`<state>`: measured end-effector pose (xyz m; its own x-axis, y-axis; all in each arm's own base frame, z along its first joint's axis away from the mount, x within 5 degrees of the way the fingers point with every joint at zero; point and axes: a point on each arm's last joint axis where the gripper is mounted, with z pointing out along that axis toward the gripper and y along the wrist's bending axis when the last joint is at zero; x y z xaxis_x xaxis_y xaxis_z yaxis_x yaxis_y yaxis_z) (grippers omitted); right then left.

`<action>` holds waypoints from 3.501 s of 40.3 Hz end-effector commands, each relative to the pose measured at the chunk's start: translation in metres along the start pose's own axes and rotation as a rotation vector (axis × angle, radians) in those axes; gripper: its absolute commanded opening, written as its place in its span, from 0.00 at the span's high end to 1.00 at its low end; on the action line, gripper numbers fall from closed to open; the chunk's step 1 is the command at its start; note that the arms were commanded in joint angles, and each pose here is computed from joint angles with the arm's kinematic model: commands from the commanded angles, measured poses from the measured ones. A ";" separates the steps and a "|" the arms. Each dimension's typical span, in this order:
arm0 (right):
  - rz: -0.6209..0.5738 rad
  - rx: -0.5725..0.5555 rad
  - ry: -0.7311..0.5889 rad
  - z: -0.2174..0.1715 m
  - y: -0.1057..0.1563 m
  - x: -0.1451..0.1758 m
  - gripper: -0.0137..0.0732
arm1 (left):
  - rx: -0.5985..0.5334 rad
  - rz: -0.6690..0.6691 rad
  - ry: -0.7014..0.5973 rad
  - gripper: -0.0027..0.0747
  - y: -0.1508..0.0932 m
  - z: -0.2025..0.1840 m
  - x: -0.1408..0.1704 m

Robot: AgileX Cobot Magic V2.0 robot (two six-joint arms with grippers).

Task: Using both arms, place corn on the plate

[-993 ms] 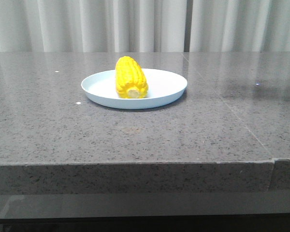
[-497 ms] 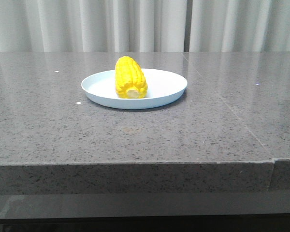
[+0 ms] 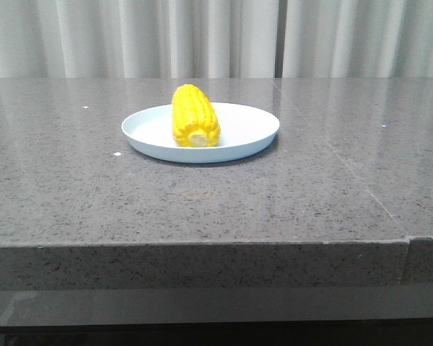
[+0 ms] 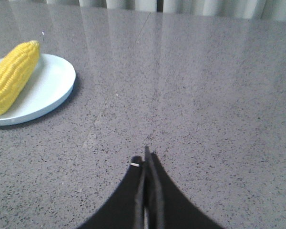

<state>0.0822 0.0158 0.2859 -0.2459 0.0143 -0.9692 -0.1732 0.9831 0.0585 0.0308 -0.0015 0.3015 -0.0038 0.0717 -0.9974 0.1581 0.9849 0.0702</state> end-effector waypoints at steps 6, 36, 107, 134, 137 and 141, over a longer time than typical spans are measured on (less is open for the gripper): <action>-0.022 0.005 -0.127 -0.012 0.000 -0.012 0.92 | 0.002 -0.002 -0.094 0.99 0.000 -0.002 -0.014; -0.022 0.005 -0.127 -0.012 0.000 -0.012 0.92 | 0.002 -0.002 -0.094 0.99 0.000 -0.002 -0.014; -0.022 0.005 -0.126 -0.012 0.000 -0.012 0.92 | -0.192 -0.130 -0.044 0.99 0.000 0.025 0.096; -0.015 0.039 -0.141 -0.005 -0.004 0.007 0.92 | -0.192 -0.130 -0.044 0.99 0.000 0.025 0.096; -0.011 0.069 -0.169 -0.005 -0.007 0.017 0.92 | -0.192 -0.130 -0.044 0.99 0.000 0.025 0.096; -0.007 0.107 -0.202 -0.008 -0.010 0.035 0.92 | -0.192 -0.130 -0.044 0.99 0.000 0.025 0.096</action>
<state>0.0707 0.0081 0.2478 -0.1824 0.0390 -0.9825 -0.0991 0.9934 0.0579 0.0561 0.0020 0.1965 -0.0773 -0.0514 -0.9957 -0.0391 0.9981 -0.0485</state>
